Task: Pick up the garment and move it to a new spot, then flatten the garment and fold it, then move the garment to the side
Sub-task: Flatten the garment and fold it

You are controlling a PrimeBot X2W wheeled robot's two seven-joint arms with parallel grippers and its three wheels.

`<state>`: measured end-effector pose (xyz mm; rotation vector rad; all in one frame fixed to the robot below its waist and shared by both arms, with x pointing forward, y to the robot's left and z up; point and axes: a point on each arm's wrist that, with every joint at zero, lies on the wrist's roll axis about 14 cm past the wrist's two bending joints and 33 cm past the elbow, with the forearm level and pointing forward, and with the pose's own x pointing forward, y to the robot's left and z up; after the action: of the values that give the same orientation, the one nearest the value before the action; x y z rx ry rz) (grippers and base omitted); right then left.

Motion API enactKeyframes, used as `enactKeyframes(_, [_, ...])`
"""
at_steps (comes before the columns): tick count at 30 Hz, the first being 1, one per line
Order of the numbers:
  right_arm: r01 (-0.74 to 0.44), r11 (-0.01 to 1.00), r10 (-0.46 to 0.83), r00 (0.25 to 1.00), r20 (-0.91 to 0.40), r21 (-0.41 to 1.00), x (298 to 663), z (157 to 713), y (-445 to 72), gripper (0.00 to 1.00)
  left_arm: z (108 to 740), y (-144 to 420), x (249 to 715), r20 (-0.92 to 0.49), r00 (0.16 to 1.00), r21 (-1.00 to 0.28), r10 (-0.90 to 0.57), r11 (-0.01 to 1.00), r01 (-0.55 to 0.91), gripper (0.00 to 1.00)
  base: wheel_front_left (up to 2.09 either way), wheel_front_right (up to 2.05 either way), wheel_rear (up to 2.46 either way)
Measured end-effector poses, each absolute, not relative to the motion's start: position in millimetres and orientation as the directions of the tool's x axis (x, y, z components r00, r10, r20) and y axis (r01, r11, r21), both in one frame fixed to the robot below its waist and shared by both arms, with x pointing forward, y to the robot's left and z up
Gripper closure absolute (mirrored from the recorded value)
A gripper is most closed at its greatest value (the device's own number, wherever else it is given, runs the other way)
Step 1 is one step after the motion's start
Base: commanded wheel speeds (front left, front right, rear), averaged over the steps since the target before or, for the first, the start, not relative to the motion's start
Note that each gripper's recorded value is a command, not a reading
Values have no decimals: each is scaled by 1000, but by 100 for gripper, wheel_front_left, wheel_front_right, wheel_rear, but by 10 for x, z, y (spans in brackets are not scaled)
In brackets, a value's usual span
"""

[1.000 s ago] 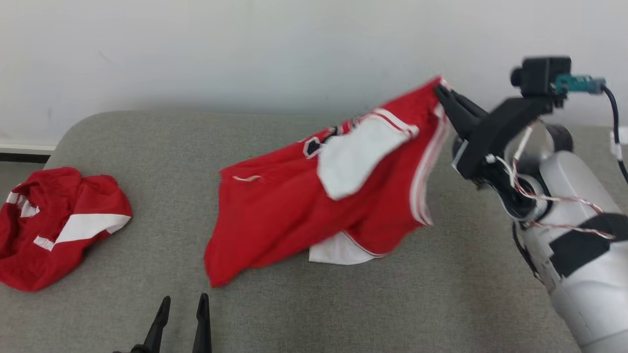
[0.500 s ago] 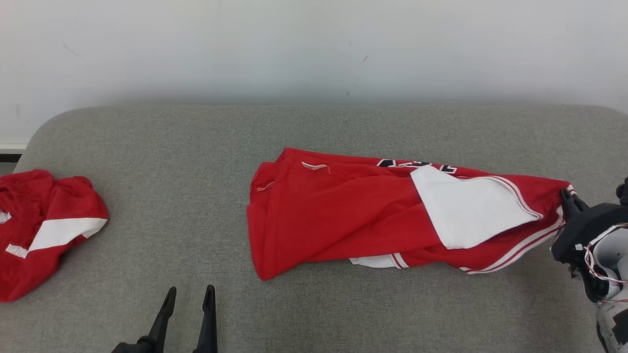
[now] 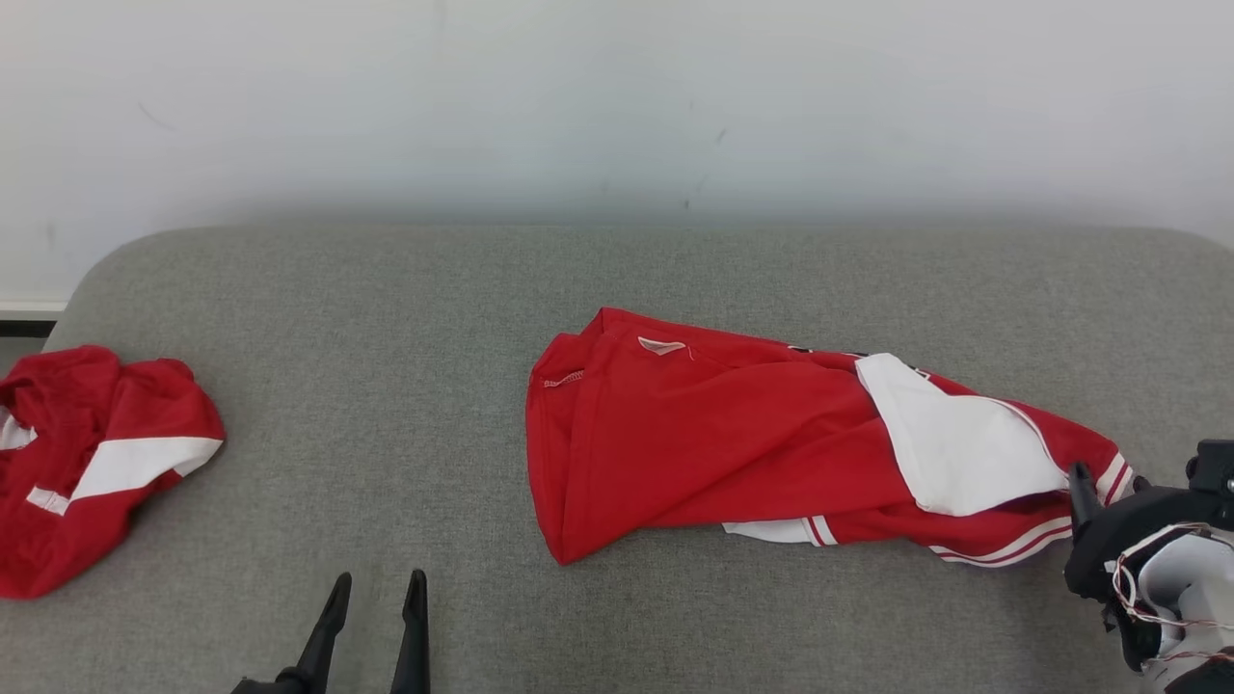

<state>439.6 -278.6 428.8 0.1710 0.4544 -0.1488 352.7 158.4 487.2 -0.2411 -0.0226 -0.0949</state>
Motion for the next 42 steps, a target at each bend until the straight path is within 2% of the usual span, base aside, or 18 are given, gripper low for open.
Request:
enactKeyframes(11, [42, 993, -18, 978, -210, 112, 4222, 4732, -2416, 0, 4912, 1601, 3405, 49, 995, -239, -87, 966, 96, 0, 0, 0, 0])
enactKeyframes(23, [-142, 987, 145, 989, -31, 69, 3627, 5076, -1751, 0, 5038, 1715, 3354, 90, 994, -220, -56, 973, 74, 0, 0, 0, 0])
enactKeyframes(34, [-186, 982, 188, 979, -76, 32, 3287, 4867, -1548, 0, 5000, 1854, 3218, 81, 997, -200, -16, 979, 32, 0, 0, 0, 0])
enactKeyframes(42, [-138, 989, 142, 988, -66, 50, 3247, 4873, -1645, 0, 4949, 1865, 3184, 65, 998, -175, -18, 984, 29, 0, 0, 0, 0])
